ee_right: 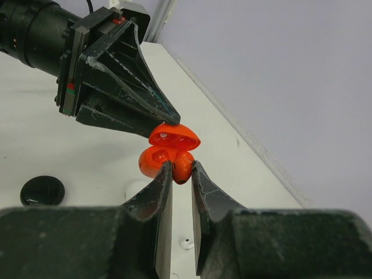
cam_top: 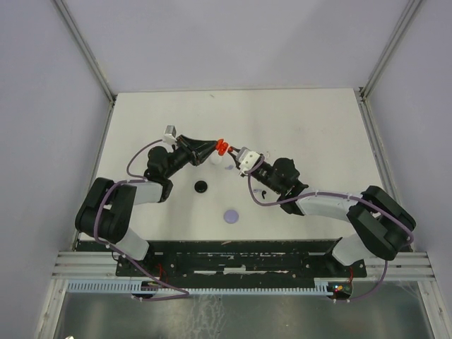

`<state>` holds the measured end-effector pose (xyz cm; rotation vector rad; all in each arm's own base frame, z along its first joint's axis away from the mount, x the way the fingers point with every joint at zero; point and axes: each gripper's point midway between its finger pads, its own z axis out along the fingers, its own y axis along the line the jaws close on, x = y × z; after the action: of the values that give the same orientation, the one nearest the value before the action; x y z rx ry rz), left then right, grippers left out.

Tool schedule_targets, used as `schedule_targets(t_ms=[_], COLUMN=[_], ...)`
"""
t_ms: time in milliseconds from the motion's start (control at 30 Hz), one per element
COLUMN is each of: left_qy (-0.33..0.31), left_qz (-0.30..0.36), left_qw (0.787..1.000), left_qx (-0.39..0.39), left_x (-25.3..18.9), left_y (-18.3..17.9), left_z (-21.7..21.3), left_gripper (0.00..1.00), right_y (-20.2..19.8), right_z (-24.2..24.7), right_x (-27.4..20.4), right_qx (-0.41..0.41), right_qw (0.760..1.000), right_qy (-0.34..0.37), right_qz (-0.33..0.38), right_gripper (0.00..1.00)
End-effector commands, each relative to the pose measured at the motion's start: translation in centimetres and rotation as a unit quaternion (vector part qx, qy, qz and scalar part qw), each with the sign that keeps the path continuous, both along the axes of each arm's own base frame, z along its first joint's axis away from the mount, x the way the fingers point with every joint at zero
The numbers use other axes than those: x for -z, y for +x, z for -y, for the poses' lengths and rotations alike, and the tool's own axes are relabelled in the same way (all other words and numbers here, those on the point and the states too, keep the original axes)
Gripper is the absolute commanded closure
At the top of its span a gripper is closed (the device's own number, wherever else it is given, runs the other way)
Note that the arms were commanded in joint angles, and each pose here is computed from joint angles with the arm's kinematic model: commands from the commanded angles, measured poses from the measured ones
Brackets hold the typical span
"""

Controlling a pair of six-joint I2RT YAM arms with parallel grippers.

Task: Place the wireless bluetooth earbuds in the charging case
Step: Place the earbud in the charging case.

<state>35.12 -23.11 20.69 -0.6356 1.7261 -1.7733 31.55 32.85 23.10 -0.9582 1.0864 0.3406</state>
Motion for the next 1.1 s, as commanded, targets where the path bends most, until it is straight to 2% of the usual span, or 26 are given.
schedule_targets(t_ms=[0,1067], left_qy=[0.001,-0.008], left_qz=[0.061,0.055], left_qw=[0.998,0.998], left_qx=[0.005,0.013], left_x=[-3.0,-2.6], left_y=[-0.5,-1.2], left_z=[0.2,0.9], left_gripper=[0.97,0.97], right_y=[0.2,1.1], right_z=[-0.9,-1.1], right_x=[-2.0,-2.7], right_qx=[-0.007,0.004], right_qw=[0.999,0.999], right_qy=[0.031,0.047], right_qz=[0.011,0.021], right_gripper=[0.99,0.99])
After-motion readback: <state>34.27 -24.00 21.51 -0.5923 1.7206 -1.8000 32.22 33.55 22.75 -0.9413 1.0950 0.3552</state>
